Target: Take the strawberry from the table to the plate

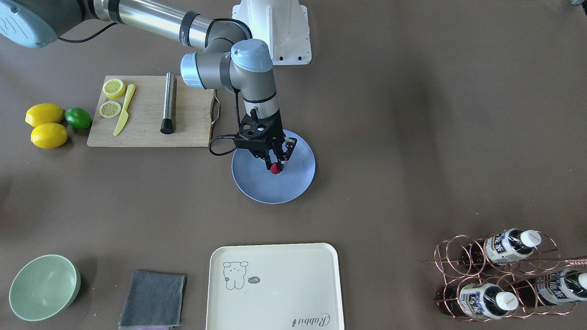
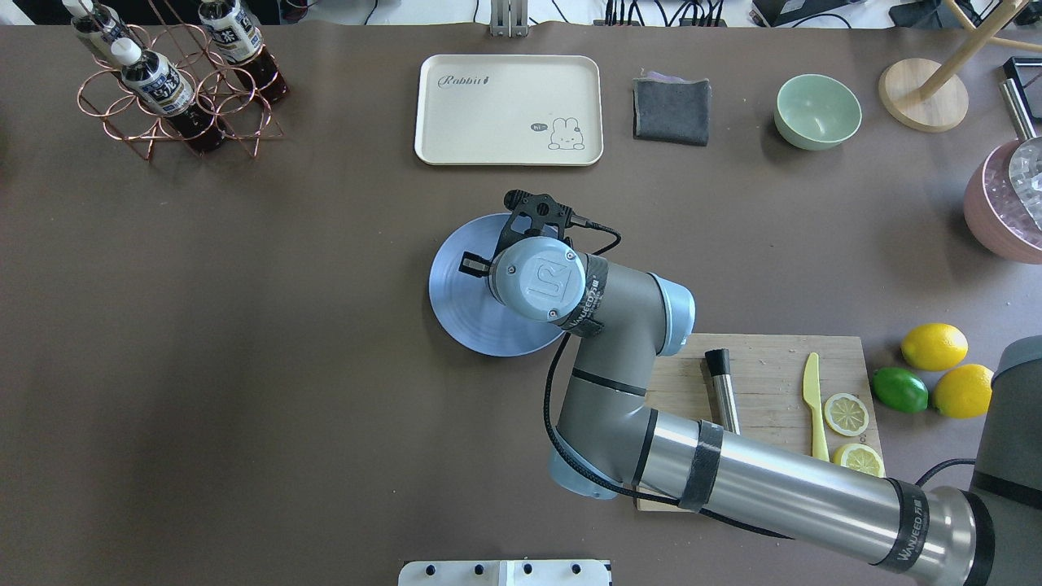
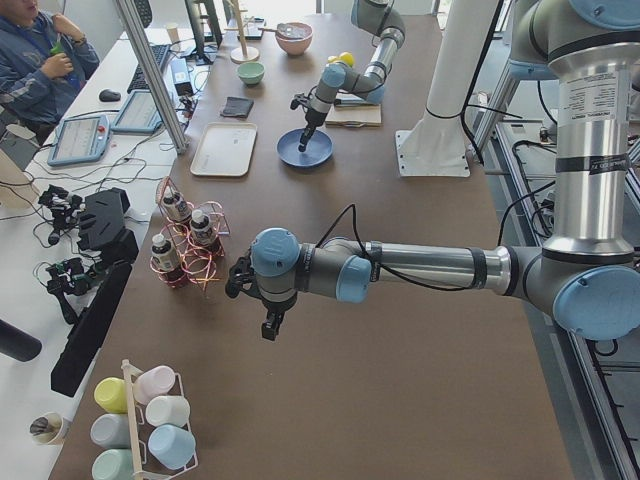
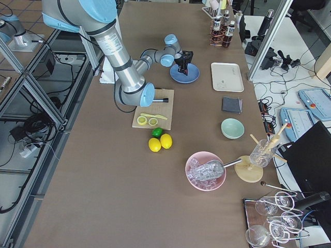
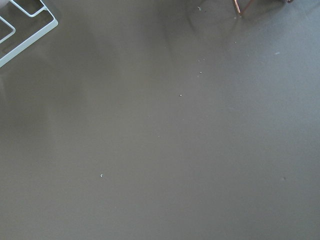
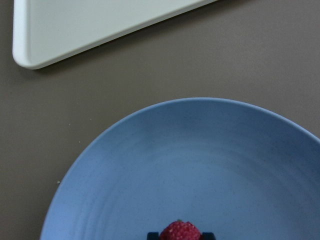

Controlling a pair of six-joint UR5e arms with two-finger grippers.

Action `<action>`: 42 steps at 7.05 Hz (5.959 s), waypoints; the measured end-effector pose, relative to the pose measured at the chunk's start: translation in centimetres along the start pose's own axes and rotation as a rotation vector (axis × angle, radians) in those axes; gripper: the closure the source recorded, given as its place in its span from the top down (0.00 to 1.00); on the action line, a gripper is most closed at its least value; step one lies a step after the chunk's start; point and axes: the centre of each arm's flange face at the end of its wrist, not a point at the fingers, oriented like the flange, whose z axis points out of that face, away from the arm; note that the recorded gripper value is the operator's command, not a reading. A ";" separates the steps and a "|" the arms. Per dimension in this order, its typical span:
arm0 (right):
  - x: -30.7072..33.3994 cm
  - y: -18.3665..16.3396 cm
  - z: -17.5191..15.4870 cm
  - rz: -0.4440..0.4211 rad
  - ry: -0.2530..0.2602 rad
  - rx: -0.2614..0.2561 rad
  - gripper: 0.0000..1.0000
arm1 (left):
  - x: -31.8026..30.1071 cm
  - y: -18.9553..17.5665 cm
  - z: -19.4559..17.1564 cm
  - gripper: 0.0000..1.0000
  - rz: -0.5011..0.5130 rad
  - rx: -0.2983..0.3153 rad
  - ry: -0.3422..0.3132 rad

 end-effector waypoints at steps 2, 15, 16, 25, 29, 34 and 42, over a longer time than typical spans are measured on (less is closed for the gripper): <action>0.4 0.0 0.2 -0.026 0.005 -0.002 1.00 | 0.0 0.0 0.0 0.98 0.000 -0.001 0.000; 45.9 -36.3 -18.6 -0.513 0.280 -0.280 1.00 | -1.0 1.8 0.8 0.98 -0.026 -0.023 -0.008; 52.1 -37.4 -20.7 -0.554 0.258 -0.311 1.00 | -1.0 1.8 0.9 0.98 -0.026 -0.023 -0.008; 74.1 -32.7 -28.3 -0.405 0.250 -0.350 1.00 | -2.1 2.3 1.9 0.98 -0.055 -0.042 -0.005; 74.0 -32.8 -28.4 -0.405 0.249 -0.349 1.00 | -2.5 2.6 2.2 0.98 -0.064 -0.048 -0.004; 74.0 -32.4 -28.2 -0.398 0.222 -0.355 1.00 | -2.5 2.6 2.2 0.98 -0.064 -0.048 -0.004; 74.1 -32.3 -28.2 -0.395 0.217 -0.357 1.00 | -2.5 2.6 2.2 0.98 -0.065 -0.049 -0.004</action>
